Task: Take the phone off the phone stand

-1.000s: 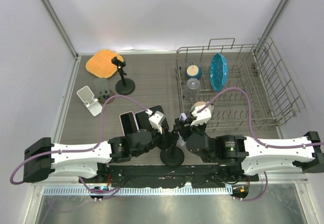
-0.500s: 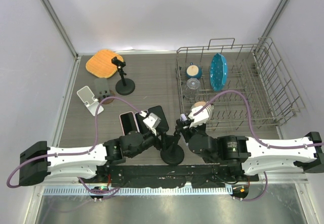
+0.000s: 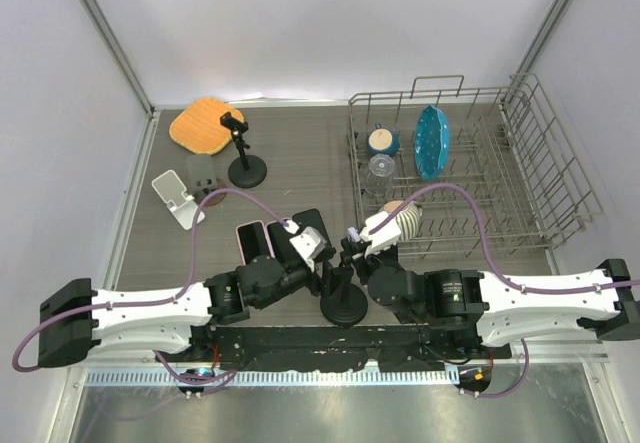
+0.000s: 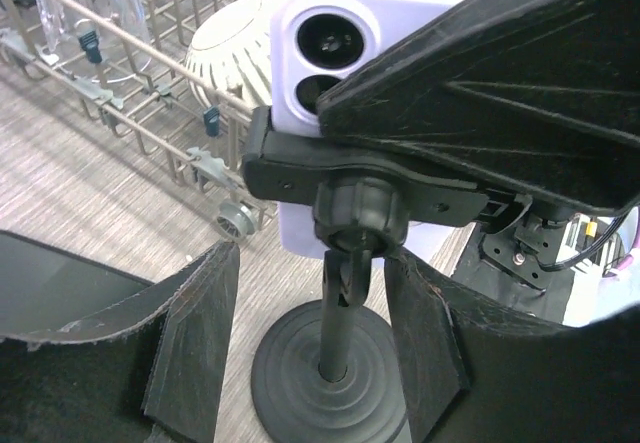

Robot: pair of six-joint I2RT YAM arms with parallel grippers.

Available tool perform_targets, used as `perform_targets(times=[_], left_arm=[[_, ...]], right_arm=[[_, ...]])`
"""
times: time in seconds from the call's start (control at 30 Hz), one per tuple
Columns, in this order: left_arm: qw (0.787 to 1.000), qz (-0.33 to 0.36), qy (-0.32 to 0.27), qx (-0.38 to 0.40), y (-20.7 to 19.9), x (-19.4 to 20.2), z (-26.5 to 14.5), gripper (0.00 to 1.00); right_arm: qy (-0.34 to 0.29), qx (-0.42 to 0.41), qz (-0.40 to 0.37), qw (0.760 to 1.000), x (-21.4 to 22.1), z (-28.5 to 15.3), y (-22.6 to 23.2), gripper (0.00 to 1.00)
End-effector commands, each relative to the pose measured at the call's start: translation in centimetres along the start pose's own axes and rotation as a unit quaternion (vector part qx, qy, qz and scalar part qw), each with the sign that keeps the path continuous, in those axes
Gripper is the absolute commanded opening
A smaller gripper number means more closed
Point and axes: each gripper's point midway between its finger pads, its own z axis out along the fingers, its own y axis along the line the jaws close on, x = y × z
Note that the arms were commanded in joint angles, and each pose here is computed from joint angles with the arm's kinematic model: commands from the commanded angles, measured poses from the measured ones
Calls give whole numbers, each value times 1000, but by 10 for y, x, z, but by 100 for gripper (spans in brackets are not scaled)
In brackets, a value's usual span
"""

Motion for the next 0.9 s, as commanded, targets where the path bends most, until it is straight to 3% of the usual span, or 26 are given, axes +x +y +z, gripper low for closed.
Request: perform_targets(times=[0.0, 0.17, 0.3, 0.87], left_arm=[[999, 20, -49, 13, -9, -37, 10, 59], [998, 26, -58, 4, -7, -41, 13, 42], [998, 26, -61, -5, -4, -42, 15, 0], [980, -49, -69, -179, 53, -46, 1, 0]], right_arm=[[-6, -16, 3, 1000, -7, 1, 10, 1], [0, -24, -1, 1000, -4, 1, 14, 1], [8, -35, -2, 999, -1, 1, 18, 1], [132, -69, -30, 988, 43, -27, 42, 1]])
